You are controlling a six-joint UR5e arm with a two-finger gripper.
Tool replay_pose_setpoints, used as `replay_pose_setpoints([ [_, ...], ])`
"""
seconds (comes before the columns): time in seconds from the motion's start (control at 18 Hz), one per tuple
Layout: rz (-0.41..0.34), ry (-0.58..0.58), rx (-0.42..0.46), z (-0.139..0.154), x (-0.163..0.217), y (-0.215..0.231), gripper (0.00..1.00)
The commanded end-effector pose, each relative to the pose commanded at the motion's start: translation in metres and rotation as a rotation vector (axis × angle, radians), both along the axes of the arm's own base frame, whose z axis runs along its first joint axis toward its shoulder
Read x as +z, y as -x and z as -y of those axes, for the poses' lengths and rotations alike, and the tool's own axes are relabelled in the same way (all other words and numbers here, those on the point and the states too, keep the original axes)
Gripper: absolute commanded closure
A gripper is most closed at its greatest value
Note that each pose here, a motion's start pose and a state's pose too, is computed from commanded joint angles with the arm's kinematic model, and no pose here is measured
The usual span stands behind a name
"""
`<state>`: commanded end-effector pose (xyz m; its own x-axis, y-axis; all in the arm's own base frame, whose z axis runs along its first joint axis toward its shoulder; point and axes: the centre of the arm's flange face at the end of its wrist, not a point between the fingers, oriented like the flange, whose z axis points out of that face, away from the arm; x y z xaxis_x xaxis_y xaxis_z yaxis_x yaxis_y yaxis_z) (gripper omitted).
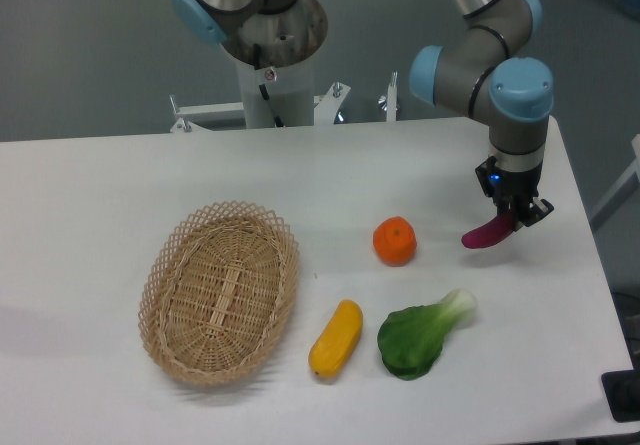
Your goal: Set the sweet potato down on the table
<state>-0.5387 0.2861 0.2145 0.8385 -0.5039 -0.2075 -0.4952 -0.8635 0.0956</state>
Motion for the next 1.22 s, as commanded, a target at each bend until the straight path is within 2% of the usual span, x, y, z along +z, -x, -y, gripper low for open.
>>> replay_pose_setpoints([
  [0.22,0.027,0.0,0.025,0.002,-0.011,-0.008,0.72],
  [0.28,0.032,-0.001,0.039,0.002,-0.013,-0.009,0.7],
  [0.33,0.031,-0.004,0.049,0.002,-0.013,-0.009,0.62],
  [0.39,0.031,-0.006,0.053,0.002,-0.013,-0.009,0.4],
  [0.44,0.022,-0.013,0.054,0.001,-0.008,-0.006,0.08],
  [0.5,0.013,-0.015,0.054,0.0,-0.003,-0.004,0.0],
  [0.61,0.003,-0.027,0.08,-0.001,0.004,-0.003,0.0],
  [0.83,-0.063,-0.103,0.221,-0.021,0.047,-0.008,0.0],
  [1.22,-0.203,-0.204,0.173,-0.056,0.153,-0.032,0.0],
])
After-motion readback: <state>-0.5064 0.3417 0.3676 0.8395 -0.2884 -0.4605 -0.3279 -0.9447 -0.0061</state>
